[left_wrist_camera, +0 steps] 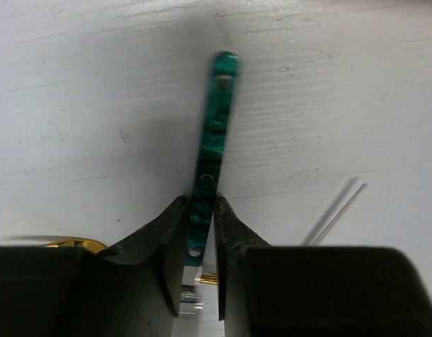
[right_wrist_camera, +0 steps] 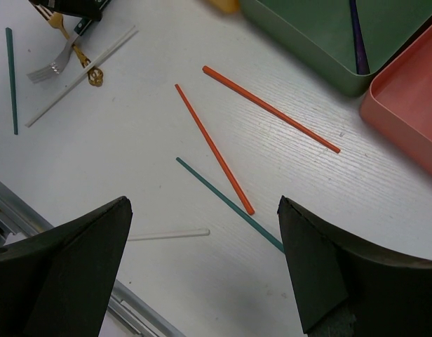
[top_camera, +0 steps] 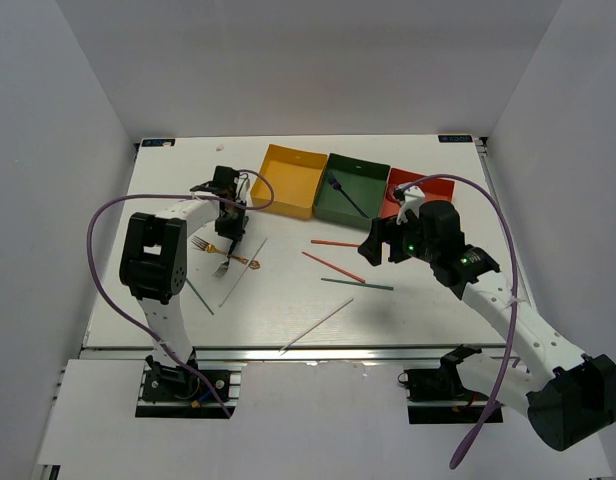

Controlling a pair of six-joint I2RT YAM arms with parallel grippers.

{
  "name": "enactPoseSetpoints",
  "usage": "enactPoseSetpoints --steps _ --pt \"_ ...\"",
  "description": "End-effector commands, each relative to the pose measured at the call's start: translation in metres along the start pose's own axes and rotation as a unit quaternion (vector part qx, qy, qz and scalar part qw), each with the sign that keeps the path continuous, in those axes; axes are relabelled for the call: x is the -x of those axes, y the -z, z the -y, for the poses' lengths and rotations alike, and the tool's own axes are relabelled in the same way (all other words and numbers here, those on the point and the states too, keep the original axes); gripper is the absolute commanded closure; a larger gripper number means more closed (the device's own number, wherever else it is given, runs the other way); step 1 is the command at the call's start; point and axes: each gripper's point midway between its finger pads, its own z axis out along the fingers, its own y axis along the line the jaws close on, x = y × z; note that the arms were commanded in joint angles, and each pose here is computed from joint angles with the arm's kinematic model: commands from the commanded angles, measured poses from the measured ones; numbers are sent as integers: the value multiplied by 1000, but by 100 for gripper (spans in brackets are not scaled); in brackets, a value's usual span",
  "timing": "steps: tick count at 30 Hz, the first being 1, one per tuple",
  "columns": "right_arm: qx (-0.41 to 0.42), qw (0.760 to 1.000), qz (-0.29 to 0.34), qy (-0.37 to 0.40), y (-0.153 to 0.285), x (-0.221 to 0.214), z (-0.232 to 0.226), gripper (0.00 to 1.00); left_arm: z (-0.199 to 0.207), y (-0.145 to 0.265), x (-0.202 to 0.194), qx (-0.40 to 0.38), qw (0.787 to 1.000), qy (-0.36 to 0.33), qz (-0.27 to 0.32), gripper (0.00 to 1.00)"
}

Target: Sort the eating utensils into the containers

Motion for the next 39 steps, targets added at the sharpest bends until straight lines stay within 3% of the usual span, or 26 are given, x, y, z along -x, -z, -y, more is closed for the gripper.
enactPoseSetpoints --steps 1,11,14,21,23,25,28,30,32,36,39 --pt "13 999 26 16 3 12 -7 11 0 -3 -12 -7 1000 0 -16 71" --pt "11 999 31 14 5 17 -7 11 -12 17 8 32 999 -4 13 100" --pt "18 999 34 11 3 17 -9 11 -13 31 22 44 999 3 24 100" --pt "55 996 65 -5 7 30 -25 11 0 107 77 51 994 34 96 100" --pt "91 993 79 -13 11 36 -39 11 14 130 91 28 990 63 121 100" --pt "157 979 130 -6 13 50 -60 11 36 143 100 -10 983 116 141 100" --pt "217 958 186 -33 16 71 -83 11 98 173 109 -102 966 153 183 100" --pt "226 957 179 -28 6 76 -92 11 141 195 100 -152 956 152 200 100" --pt "231 955 186 -7 -2 90 -110 11 179 220 100 -224 933 176 221 100" --pt "197 964 176 8 -27 103 -122 15 224 239 79 -331 902 185 204 100" --pt "165 971 171 35 -40 101 -124 17 231 251 73 -360 890 188 206 100"
